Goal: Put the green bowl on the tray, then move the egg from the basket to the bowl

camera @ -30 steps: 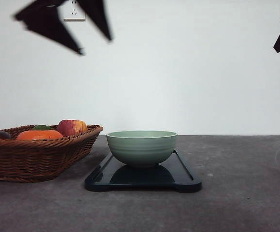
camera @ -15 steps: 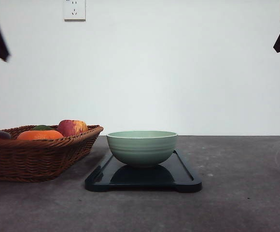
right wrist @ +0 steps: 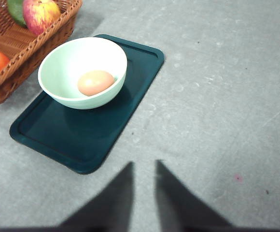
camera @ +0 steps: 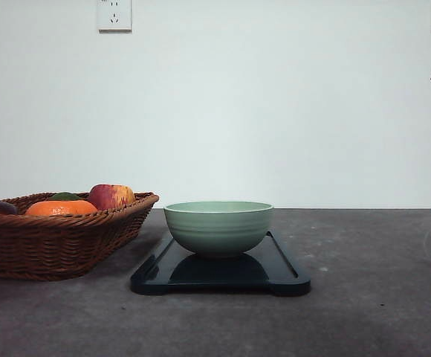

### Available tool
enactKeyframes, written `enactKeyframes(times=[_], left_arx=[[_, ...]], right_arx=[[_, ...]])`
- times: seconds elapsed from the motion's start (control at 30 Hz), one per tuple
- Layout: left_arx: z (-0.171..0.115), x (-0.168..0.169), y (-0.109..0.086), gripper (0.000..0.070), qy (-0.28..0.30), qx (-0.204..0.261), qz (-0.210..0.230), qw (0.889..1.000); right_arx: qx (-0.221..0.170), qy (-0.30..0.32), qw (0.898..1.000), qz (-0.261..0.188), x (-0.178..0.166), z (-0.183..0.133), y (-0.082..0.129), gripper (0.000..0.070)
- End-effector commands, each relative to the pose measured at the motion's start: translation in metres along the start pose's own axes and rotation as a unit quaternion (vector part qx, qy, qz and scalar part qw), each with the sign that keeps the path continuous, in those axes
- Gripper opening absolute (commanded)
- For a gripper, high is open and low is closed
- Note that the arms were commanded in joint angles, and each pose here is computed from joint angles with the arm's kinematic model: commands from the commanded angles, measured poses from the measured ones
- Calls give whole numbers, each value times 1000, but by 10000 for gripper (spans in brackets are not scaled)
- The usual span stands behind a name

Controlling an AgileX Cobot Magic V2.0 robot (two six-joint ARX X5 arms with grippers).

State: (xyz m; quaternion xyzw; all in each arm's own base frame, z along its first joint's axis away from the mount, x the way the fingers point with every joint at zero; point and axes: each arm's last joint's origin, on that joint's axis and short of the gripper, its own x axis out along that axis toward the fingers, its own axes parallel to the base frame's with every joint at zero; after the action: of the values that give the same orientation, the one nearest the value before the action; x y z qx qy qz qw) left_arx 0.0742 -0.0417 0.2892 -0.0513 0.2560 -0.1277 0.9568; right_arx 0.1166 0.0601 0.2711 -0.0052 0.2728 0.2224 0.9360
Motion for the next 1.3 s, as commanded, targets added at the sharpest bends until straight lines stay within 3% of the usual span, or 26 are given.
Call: enactKeyframes(times=[0.0,0.4,0.53,0.6,0.73,0.93,1.07,1.27], left_arx=[[2,-1,-1,0,-6,-1,-3,1000],[2,-1,-1,0,-6,-1,-3,1000],[1,-3,2,0,-17,43,6,999],[-4,-2,6,0,-31,40,17,999],[-22,8,18,0,-74,39,27,996],[-62,32,42,0,-127,0,105,986],[-83,50,53,0,-154,-19,133,979],[-99,68,61,0,-175,-8,133,976]], right_arx=[[5,-6,1000,6,0,3,1,18],[5,-8,1000,2,-1,3,1,19],[5,-8,1000,2,-1,3,1,19],[5,-8,1000,2,-1,3,1,19],[5,-8,1000,2,-1,3,1,19],[5,-8,1000,2,-1,3,1,19],[5,-8,1000,2,-1,3,1,19],[5,-8,1000,2,-1,3,1,18]])
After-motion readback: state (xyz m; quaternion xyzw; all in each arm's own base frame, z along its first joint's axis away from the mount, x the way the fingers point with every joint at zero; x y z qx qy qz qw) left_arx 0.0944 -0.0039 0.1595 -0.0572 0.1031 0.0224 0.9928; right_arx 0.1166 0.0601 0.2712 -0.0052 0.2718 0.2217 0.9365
